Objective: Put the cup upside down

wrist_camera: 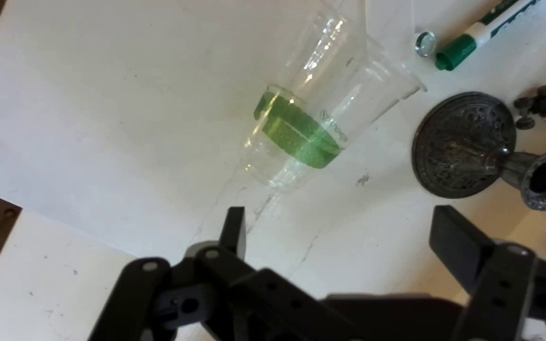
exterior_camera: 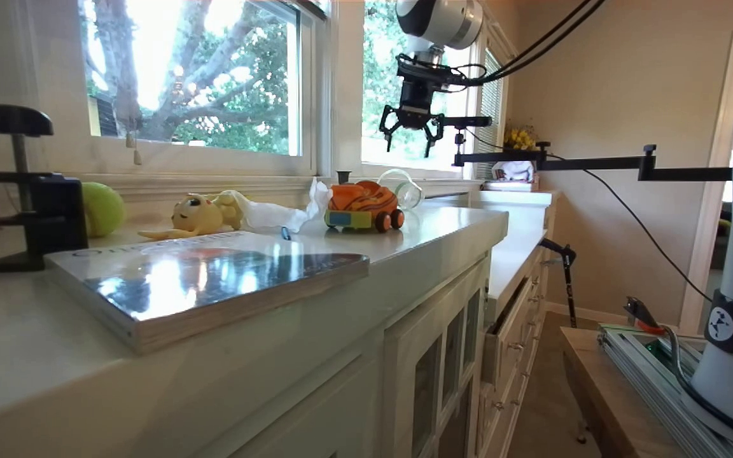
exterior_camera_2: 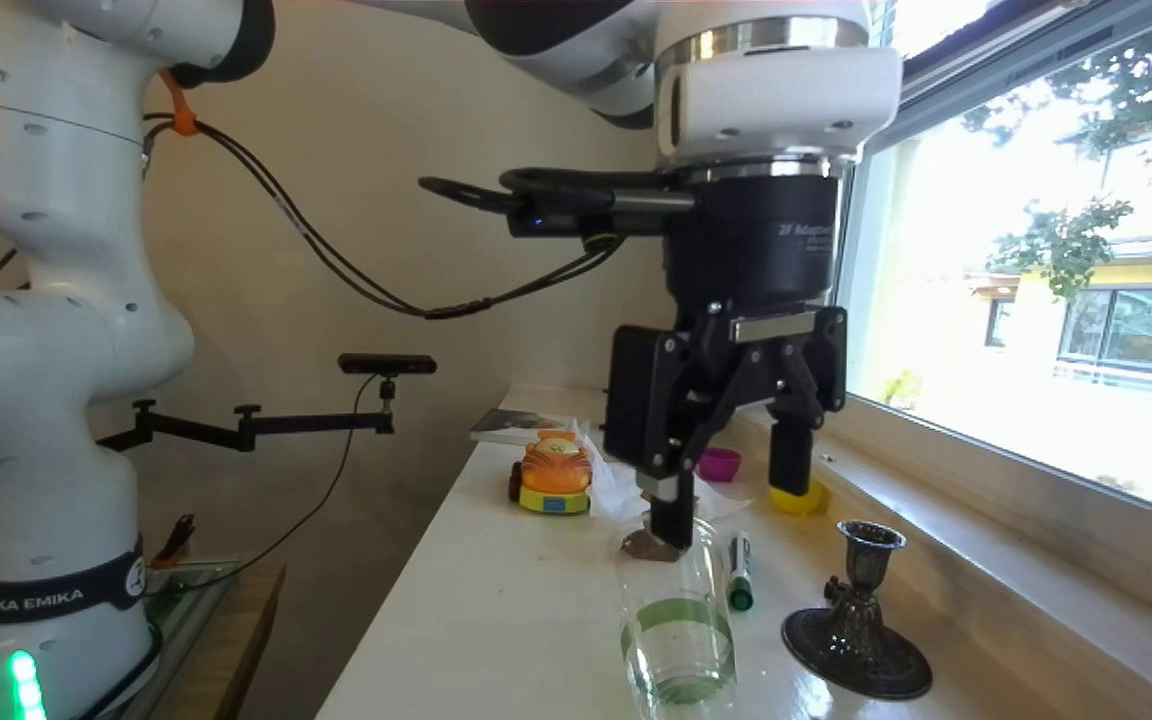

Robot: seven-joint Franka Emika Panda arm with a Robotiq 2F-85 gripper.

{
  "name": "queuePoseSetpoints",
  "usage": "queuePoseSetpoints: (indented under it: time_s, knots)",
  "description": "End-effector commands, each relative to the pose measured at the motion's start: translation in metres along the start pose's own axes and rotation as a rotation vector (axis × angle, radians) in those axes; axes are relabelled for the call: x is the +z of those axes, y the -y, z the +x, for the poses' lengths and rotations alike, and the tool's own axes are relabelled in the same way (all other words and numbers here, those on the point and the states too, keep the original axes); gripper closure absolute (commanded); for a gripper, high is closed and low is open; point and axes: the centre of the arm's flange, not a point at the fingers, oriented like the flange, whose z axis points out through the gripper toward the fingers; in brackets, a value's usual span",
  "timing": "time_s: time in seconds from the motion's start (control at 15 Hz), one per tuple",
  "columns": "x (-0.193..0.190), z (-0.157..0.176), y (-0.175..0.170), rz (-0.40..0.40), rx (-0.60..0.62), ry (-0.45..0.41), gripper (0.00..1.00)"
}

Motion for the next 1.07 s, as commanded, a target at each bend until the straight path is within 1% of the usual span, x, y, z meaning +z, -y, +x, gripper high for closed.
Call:
queuePoseSetpoints:
  time_s: [0.0,0.13,0.27,0.47,0.73,1.0]
  knots:
    - [-0.014,-0.001,-0.017,-0.04,0.122,0.003,0.0]
    - [-0.011,0.004,-0.025,-0.054,0.176,-0.009,0.0]
    - [-0.008,0.01,-0.032,-0.048,0.229,-0.019,0.0]
    - [0.0,0.017,-0.038,-0.022,0.3,-0.009,0.0]
    - [0.011,0.024,-0.045,-0.03,0.33,0.011,0.0]
    - [0.023,0.03,-0.047,-0.019,0.369,0.025,0.0]
